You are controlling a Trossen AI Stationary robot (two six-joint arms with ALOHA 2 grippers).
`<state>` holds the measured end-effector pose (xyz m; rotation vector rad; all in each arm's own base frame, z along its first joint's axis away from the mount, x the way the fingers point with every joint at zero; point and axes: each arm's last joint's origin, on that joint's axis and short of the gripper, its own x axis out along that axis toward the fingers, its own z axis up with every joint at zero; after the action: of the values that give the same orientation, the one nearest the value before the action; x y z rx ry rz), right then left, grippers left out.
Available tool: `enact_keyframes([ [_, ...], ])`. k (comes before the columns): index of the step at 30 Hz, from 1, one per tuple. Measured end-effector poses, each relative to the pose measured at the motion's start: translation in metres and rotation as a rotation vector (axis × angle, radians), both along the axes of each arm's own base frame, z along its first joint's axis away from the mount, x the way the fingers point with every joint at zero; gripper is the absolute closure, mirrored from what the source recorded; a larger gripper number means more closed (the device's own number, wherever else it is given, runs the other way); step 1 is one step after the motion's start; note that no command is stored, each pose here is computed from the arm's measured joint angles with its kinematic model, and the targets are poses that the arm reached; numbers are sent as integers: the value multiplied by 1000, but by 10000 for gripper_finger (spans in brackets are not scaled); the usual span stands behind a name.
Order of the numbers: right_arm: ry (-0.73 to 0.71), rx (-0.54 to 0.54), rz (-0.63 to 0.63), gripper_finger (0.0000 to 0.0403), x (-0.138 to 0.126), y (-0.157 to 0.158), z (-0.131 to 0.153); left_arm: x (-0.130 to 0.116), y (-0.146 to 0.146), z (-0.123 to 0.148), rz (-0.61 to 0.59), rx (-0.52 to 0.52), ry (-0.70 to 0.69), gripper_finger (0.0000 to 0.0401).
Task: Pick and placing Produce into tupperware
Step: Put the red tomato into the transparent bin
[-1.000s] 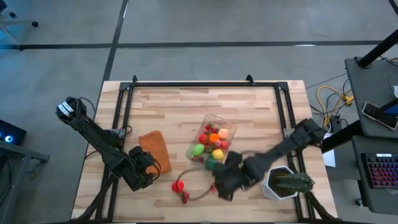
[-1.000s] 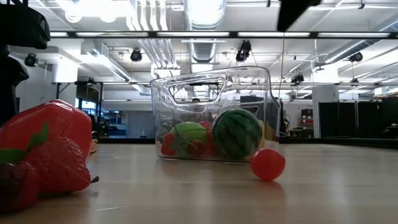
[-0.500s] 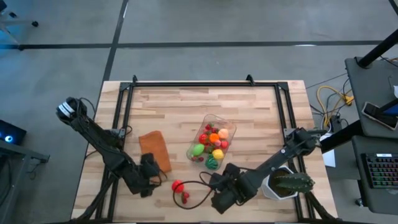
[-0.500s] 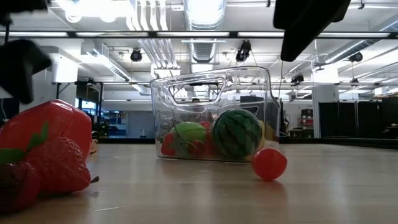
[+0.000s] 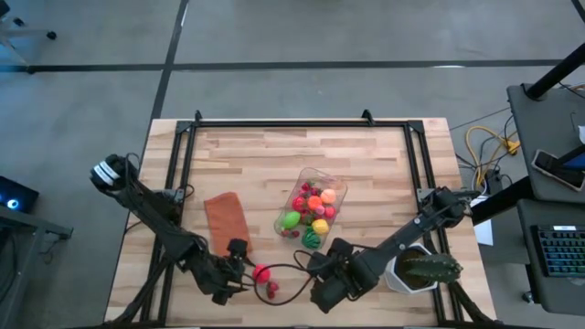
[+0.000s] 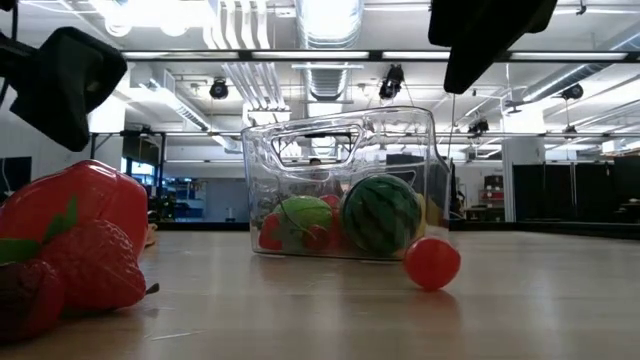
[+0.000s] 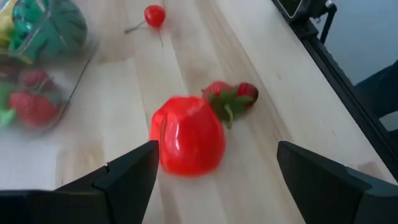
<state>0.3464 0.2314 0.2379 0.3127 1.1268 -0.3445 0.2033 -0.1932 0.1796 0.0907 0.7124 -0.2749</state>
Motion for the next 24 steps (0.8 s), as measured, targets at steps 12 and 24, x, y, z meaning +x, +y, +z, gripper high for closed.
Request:
enact_keyframes([
  [12,1,25,-35,151,0,1,0,20,2,-13,69,33,3,90],
  [24,3,17,-17,154,0,0,0,30,10,-21,73,-55,91,90],
])
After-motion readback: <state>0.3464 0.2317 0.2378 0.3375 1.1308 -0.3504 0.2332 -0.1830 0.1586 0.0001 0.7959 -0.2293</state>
